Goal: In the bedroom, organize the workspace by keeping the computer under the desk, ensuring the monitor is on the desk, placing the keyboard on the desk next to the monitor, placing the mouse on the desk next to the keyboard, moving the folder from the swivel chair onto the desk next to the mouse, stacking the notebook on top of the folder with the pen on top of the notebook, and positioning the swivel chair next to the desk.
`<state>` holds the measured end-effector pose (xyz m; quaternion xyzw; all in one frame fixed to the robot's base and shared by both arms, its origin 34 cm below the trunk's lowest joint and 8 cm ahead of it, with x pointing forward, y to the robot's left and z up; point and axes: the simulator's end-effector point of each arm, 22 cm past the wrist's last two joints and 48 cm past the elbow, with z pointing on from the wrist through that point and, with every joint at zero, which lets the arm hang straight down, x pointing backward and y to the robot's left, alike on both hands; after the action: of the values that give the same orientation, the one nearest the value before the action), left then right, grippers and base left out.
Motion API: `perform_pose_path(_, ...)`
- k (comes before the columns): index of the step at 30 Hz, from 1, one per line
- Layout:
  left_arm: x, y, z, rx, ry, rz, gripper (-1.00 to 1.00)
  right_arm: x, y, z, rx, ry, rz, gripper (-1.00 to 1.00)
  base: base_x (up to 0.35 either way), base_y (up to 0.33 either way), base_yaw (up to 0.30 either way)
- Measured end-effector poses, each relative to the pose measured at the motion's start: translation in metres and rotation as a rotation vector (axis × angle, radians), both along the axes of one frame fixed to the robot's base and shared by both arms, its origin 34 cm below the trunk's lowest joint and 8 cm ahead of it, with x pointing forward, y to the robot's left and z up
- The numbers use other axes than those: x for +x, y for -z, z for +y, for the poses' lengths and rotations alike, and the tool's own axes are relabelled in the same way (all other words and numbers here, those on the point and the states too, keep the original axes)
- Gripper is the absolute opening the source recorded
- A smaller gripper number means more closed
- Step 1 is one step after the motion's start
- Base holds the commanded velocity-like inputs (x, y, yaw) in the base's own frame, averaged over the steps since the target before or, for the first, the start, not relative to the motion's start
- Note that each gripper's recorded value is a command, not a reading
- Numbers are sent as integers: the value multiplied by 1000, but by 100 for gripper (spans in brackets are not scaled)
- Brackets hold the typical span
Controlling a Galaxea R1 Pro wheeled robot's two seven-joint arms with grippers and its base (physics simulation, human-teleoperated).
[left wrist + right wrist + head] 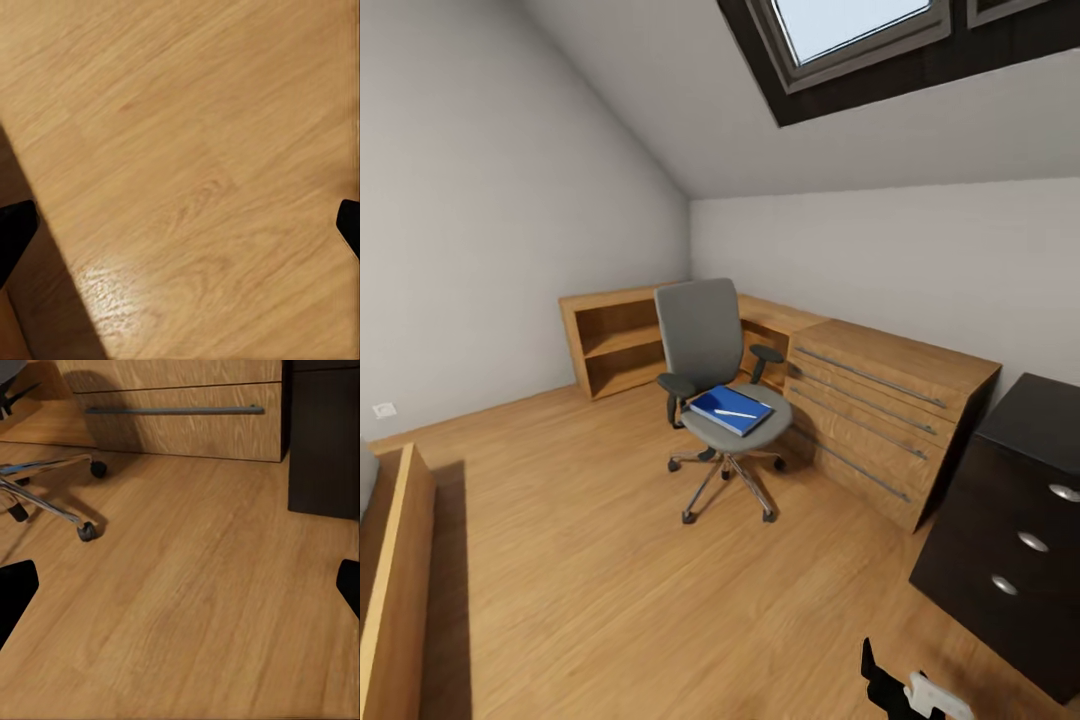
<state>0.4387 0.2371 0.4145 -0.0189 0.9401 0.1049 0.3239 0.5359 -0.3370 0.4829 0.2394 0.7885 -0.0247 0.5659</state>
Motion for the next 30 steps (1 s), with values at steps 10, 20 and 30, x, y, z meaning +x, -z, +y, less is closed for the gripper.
perform_pose_path(10,3,-19,2,0,-5,-5,100,4,-17,10,-9,-38,11,100,-1,0,-246)
perform_pose_path(20,0,-35,26,-12,-101,5,100,7,-32,22,-16,-86,25,100,-59,0,-243)
perform_pose_path(30,-1,-51,32,-16,-128,13,100,10,-48,34,-29,-146,40,100,-297,0,-243)
